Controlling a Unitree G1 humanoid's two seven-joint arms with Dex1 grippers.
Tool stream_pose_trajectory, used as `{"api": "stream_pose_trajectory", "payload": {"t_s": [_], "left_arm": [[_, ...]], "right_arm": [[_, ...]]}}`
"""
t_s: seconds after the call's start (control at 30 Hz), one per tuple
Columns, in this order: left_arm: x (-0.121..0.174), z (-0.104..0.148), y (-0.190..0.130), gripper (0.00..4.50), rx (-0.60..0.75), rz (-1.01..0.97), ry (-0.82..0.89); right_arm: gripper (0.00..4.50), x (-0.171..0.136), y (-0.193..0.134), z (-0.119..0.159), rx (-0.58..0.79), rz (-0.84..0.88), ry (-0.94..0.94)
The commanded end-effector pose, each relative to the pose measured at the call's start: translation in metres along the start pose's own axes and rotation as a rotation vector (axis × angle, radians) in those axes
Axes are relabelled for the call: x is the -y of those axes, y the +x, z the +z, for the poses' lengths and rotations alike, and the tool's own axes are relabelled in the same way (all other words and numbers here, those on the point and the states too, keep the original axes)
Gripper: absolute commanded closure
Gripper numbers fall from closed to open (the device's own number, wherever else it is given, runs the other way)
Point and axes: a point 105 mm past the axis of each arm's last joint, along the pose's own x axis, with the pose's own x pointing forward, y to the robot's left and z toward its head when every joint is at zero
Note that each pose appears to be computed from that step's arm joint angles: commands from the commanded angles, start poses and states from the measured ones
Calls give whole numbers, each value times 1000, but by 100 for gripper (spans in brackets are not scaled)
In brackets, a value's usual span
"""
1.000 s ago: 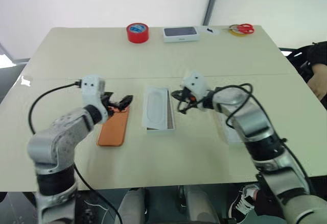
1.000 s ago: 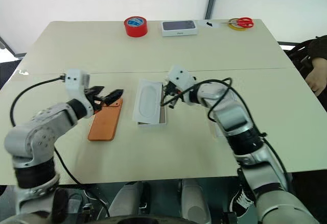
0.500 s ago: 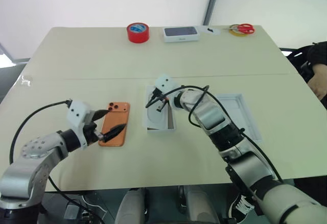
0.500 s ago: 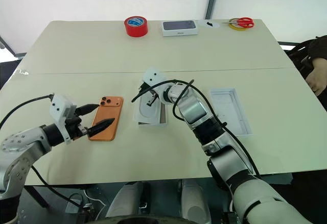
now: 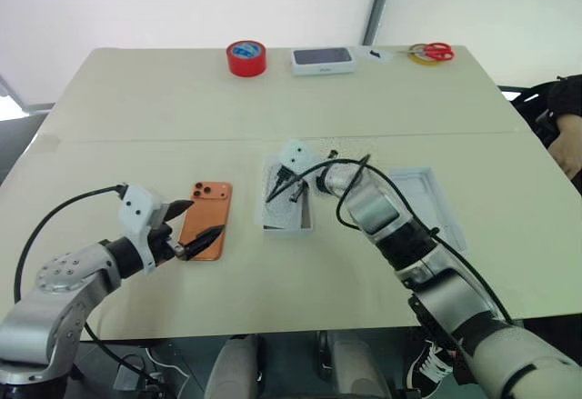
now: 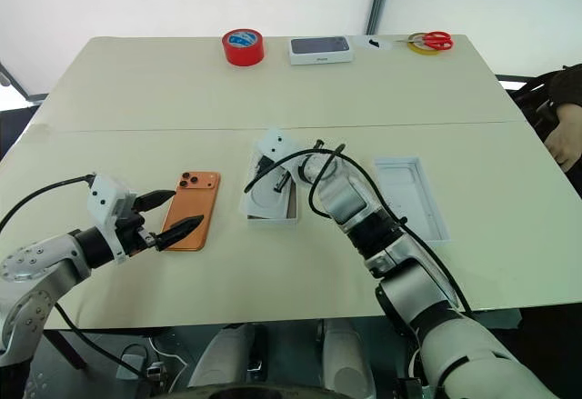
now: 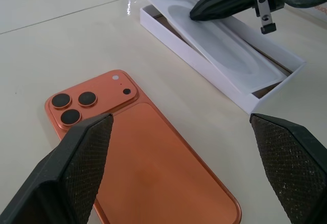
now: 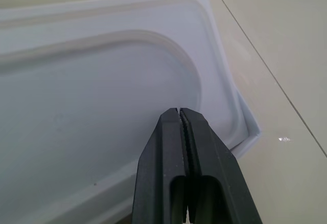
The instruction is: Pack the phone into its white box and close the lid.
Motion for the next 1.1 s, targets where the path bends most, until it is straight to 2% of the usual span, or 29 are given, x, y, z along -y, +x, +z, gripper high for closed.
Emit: {"api": "stream_pose_trajectory", "payload": {"t_s": [0.03, 0.23, 0.37, 0.57, 0.87, 1.1], "left_arm": [[4, 12, 0, 0, 39, -9, 48], [4, 13, 2, 0, 42, -19, 52], [6, 12, 2, 0, 37, -33, 54], [7, 11, 0, 0, 27, -48, 56], [7, 9, -4, 0, 26, -33, 54], [5, 9, -5, 0, 22, -28, 56]], "right_arm": [[444, 3, -11, 26, 106, -5, -45], [444, -17, -25, 39, 182, 152, -91], [444, -42, -32, 30, 160, 304, -187], [444, -59, -31, 18, 109, 420, -349], [444, -45, -46, -4, 32, 462, -524], [444, -34, -51, 7, 64, 410, -550]]}}
